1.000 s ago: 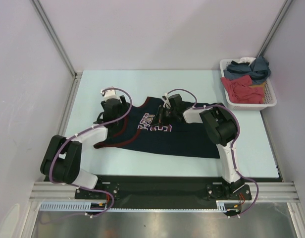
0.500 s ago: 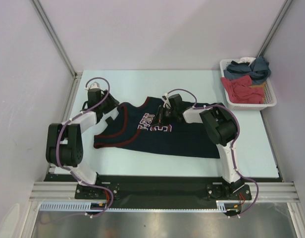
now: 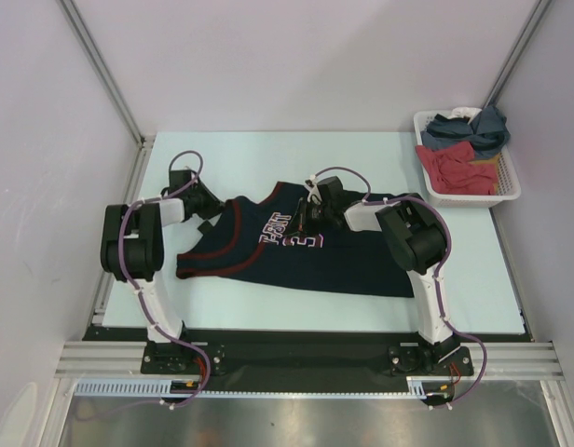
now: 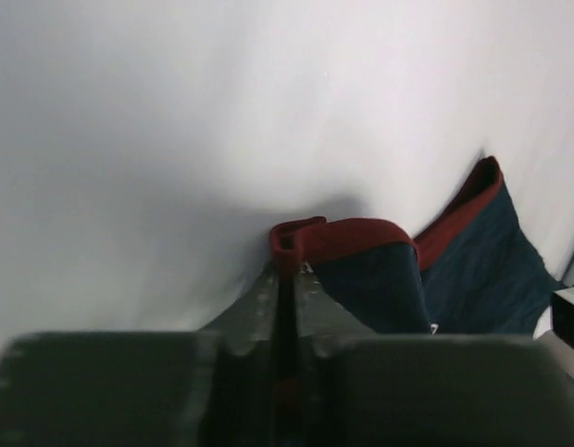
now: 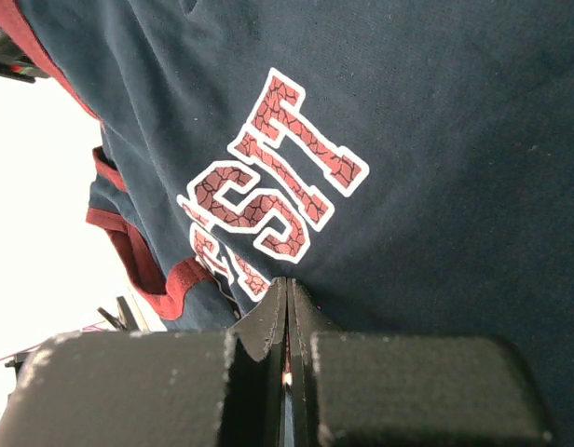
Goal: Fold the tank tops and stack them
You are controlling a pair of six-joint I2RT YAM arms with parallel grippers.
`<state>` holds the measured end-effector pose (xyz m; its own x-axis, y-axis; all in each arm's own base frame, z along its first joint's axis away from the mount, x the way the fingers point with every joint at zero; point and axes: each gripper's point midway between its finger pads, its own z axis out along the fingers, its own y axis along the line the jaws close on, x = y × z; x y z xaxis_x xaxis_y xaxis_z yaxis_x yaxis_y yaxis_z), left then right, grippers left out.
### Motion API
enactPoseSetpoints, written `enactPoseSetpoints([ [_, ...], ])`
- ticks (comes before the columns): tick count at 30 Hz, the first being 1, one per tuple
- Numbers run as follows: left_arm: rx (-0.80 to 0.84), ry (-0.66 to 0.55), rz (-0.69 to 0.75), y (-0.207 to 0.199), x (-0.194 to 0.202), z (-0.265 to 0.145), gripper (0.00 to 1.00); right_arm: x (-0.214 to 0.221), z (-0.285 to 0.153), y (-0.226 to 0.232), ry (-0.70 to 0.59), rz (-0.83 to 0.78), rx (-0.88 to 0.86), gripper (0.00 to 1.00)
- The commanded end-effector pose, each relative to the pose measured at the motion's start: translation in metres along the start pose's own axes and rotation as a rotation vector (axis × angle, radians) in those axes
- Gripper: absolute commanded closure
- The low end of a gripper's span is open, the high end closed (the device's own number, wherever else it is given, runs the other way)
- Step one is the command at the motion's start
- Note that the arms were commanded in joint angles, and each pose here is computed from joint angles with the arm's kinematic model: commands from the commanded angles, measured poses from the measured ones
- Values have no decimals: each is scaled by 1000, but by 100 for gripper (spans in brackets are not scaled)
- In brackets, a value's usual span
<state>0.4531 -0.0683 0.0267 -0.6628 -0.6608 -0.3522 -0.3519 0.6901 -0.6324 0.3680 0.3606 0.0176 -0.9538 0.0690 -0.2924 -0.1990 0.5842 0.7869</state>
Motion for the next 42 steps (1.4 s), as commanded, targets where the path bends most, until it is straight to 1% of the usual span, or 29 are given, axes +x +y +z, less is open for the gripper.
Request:
enactPoseSetpoints([
  [1, 65, -2, -16, -18, -9, 4, 94, 15, -3, -73, 7, 81, 231, 100],
  [2, 46, -6, -13, -14, -9, 3, 100, 14, -3, -74, 5, 85, 232, 100],
  [3, 13, -49, -1, -12, -19, -1, 100, 14, -3, -74, 5, 85, 230, 100],
  [5, -68, -68, 38, -1, -23, -9, 100, 14, -3, -74, 5, 84, 228, 100],
  [6, -108, -113, 58, 0, -35, -21, 100, 14, -3, -74, 5, 86, 229, 100],
  [7, -182, -169, 82, 8, -46, -28, 100, 14, -4, -75, 4, 86, 233, 100],
  [8, -233, -182, 117, 13, -51, -38, 100, 14, -3, -75, 4, 86, 233, 100],
  [9, -247, -213, 141, 8, -59, -50, 100, 13, -4, -75, 1, 86, 238, 100],
  [10, -331, -271, 157, 16, -71, -60, 100, 13, -4, -75, -1, 86, 241, 100],
  [12, -399, -299, 196, 16, -80, -77, 100, 13, -3, -75, -4, 81, 248, 100],
  [13, -432, -317, 206, 18, -85, -82, 99, 13, -4, -75, -4, 80, 250, 100],
  [14, -478, -350, 218, 20, -93, -90, 92, 13, -4, -74, -3, 77, 251, 100],
  [16, -506, -378, 228, 19, -101, -95, 89, 13, -4, -74, -3, 74, 251, 100],
  [17, -526, -407, 233, 17, -110, -101, 77, 13, -4, -73, -2, 75, 251, 100],
  [19, -539, -419, 235, 14, -117, -102, 38, 13, -4, -73, -2, 73, 251, 100],
  [20, -532, -429, 245, 9, -123, -103, 7, 14, -3, -73, -1, 71, 250, 100],
  [21, -535, -430, 246, 8, -125, -103, 1, 13, -4, -73, -3, 72, 252, 100],
  [25, -525, -429, 264, 2, -129, -104, 0, 13, -4, -74, -2, 69, 252, 100],
  [28, -463, -388, 274, -1, -115, -99, 1, 10, -6, -72, -12, 56, 259, 100],
  [31, -405, -282, 256, 4, -89, -84, 2, 9, -7, -72, -17, 47, 269, 100],
  [34, -386, -189, 188, 24, -67, -70, 7, 9, -7, -72, -15, 51, 263, 100],
  [35, -338, -148, 156, 27, -55, -62, 17, 10, -6, -71, -12, 51, 262, 100],
  [37, -287, -130, 112, 36, -49, -58, 43, 10, -7, -71, -14, 50, 265, 100],
  [38, -262, -124, 84, 40, -42, -55, 52, 9, -8, -70, -16, 47, 264, 100],
  [42, -250, -118, 62, 49, -37, -49, 52, 8, -9, -70, -20, 47, 266, 100],
])
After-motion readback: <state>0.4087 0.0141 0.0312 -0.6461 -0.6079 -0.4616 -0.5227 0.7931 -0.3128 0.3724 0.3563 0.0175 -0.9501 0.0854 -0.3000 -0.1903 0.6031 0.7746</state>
